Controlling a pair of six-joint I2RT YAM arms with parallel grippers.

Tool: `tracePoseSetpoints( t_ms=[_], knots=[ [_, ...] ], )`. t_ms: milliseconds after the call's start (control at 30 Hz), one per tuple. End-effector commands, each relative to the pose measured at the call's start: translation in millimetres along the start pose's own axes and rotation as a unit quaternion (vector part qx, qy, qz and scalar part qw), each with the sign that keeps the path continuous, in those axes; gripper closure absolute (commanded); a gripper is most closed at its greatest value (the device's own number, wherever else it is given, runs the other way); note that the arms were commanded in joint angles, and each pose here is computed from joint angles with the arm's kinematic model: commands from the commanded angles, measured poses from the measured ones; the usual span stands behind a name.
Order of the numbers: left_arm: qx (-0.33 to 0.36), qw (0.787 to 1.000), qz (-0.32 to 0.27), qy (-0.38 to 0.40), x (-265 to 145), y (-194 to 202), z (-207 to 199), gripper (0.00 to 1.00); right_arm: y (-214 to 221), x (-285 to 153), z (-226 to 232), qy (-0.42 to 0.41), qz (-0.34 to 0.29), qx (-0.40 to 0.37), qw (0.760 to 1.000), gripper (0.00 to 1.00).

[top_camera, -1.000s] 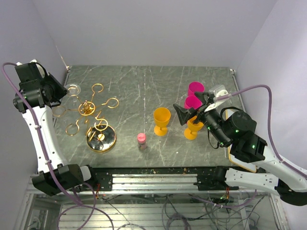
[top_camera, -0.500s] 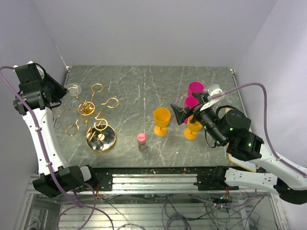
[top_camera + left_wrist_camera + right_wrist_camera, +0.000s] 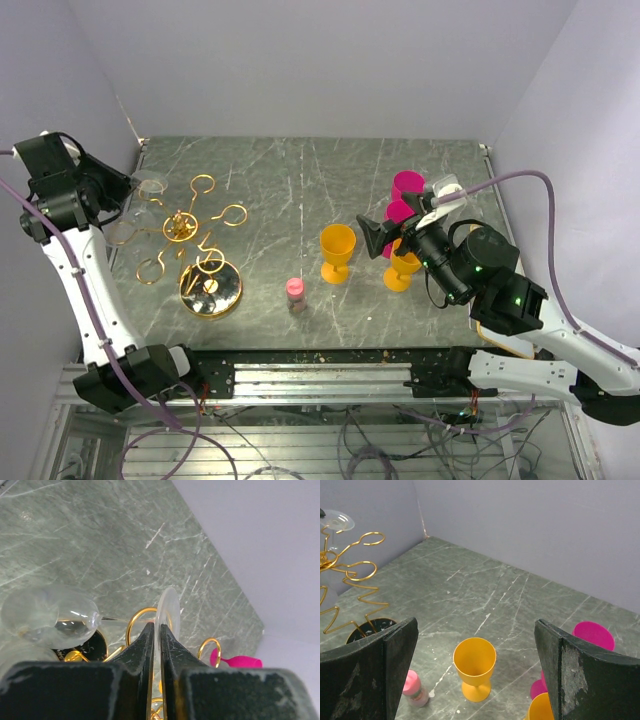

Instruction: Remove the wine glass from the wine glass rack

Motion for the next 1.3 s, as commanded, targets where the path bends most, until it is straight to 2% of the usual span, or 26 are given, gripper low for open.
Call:
tracePoseSetpoints(
  t_ms=[0,367,533,800,1267],
  knots=[
    [-0.034,0.996,-0.024,0.073,-18,-8,-15,0.93,-13,-1,-5,0.012,-0.012,0.015,1.0,0.0],
    [-0.078,0.989,-0.029,0.125,-32,-8,-13,0.93,-12,2,-2,0.01,-0.008,0.014,1.0,0.0],
    [-0.087,0.986,-0.007,0.142,-30,1,-8,0.93,-13,3,-1,0.006,-0.012,0.014,1.0,0.0],
    [-0.084,0.982,0.027,0.17,-29,16,-3,0.93,-11,6,2,0.002,-0.008,0.012,1.0,0.0],
    [-0.086,0.978,0.037,0.186,-38,30,-2,0.93,-10,10,7,-0.009,0.0,0.013,1.0,0.0]
  ],
)
Point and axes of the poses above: each gripper's point midway between its finger pads, its own x axis out along the fingers, its own z axis along the line the jaws close on, y = z × x, the point moved 9 cm from there along -x, back along the fingers, and after that the axes turned 13 degrees about -x, right-handed, at the moved point
